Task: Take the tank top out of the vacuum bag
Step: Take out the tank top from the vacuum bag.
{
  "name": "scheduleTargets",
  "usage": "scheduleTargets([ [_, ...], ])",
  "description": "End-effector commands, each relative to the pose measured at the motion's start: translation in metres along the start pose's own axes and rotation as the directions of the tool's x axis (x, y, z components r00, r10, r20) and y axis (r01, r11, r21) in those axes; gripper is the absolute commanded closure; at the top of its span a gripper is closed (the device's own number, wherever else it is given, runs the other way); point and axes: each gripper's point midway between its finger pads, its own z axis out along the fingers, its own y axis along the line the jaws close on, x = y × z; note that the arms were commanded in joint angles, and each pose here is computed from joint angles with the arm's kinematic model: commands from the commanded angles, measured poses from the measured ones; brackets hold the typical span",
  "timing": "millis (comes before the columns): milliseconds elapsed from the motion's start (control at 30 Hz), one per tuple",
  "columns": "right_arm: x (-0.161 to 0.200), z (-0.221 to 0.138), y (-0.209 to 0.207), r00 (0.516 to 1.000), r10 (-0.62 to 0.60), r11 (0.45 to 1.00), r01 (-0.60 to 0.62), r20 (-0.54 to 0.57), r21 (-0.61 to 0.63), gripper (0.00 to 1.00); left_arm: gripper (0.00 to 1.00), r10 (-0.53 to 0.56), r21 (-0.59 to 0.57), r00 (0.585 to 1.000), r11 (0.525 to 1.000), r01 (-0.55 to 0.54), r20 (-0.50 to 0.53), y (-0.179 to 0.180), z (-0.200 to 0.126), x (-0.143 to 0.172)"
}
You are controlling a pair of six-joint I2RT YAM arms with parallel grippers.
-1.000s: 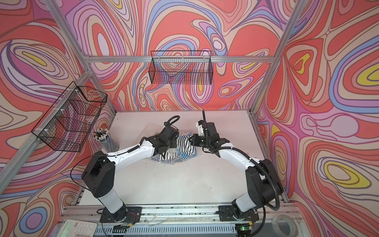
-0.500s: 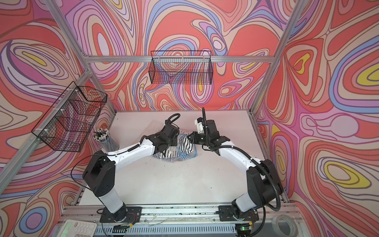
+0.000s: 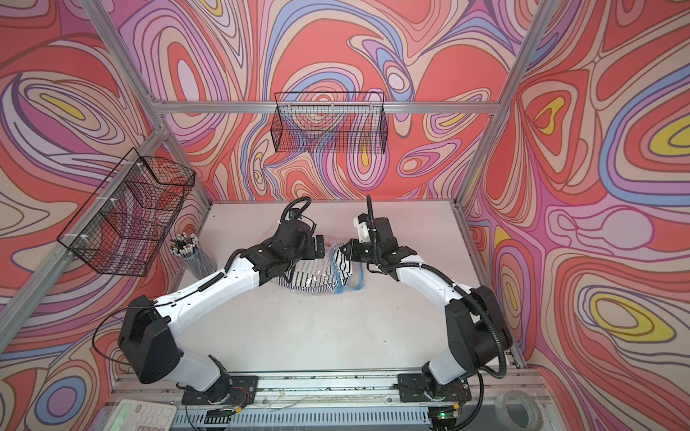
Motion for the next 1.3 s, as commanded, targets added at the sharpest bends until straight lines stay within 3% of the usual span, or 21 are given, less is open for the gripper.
scheduleTargets([
  [0, -0.022, -0.002, 0.011, 0.997, -0.040, 0.999, 0.042, 0.059, -0.027, 1.00, 0.00, -0.014, 0.024, 1.000, 1.000, 0.014, -0.020, 0.002, -0.005, 0.005],
  [300, -0.020, -0.008, 0.002, 0.997, -0.032, 0.999, 0.032, 0.063, -0.001, 1.00, 0.00, -0.128, -0.160, 0.990, 0.980, 0.117, -0.065, 0.071, 0.017, 0.032],
  [433, -0.017, -0.008, -0.006, 0.998, -0.029, 0.999, 0.028, 0.058, 0.024, 1.00, 0.00, -0.158, -0.259, 0.984, 0.957, 0.133, -0.077, 0.106, 0.029, 0.037],
  [567, -0.015, -0.007, -0.014, 0.999, -0.021, 0.999, 0.019, 0.050, 0.039, 1.00, 0.00, -0.256, -0.336, 0.962, 0.918, 0.212, -0.094, 0.143, 0.032, 0.048],
  [933, -0.015, -0.001, -0.028, 1.000, -0.016, 0.997, 0.015, 0.025, 0.077, 1.00, 0.00, -0.545, -0.383, 0.837, 0.786, 0.486, -0.056, 0.192, 0.028, 0.103],
  [1133, -0.015, 0.001, -0.028, 1.000, -0.019, 0.997, 0.017, 0.018, 0.074, 1.00, 0.00, -0.660, -0.276, 0.751, 0.722, 0.635, 0.003, 0.183, 0.039, 0.110],
  [1267, -0.016, 0.002, -0.026, 1.000, -0.017, 0.998, 0.015, 0.020, 0.065, 1.00, 0.00, -0.686, -0.277, 0.726, 0.689, 0.670, 0.050, 0.190, 0.040, 0.115],
])
